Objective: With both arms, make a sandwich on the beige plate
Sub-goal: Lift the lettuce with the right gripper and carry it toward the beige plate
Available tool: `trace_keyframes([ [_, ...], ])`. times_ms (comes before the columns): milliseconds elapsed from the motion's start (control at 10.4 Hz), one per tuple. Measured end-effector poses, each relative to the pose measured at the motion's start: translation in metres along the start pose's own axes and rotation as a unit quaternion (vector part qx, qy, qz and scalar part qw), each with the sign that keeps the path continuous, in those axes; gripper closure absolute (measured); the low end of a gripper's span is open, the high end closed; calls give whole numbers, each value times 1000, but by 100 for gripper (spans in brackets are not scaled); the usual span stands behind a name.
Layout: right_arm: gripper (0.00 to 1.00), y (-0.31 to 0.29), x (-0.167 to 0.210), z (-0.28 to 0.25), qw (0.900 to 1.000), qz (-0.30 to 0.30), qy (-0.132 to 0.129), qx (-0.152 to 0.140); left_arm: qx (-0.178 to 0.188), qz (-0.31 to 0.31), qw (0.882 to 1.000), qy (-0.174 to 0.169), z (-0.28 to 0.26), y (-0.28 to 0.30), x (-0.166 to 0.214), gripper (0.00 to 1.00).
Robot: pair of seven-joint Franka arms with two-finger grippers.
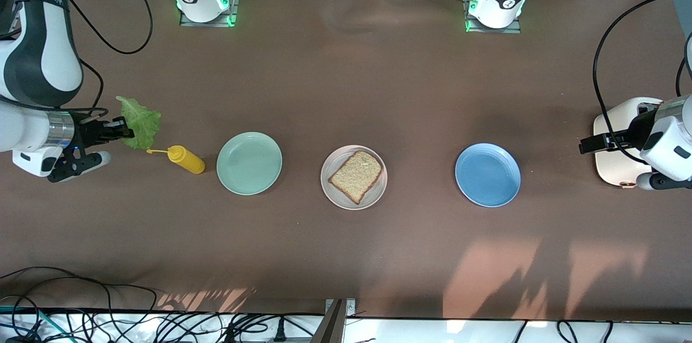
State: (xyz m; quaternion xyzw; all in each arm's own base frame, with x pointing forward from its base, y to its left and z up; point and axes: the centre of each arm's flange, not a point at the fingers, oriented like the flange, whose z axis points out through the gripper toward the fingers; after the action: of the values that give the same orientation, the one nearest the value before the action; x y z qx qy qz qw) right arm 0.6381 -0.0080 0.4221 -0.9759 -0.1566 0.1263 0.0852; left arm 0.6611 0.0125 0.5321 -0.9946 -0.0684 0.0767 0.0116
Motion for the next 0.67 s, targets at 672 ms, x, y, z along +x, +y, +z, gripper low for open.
trace_keyframes([
  [672, 95, -138, 65, 2, 991, 126, 15, 37, 0, 0, 1000, 0, 0, 0, 0, 0],
])
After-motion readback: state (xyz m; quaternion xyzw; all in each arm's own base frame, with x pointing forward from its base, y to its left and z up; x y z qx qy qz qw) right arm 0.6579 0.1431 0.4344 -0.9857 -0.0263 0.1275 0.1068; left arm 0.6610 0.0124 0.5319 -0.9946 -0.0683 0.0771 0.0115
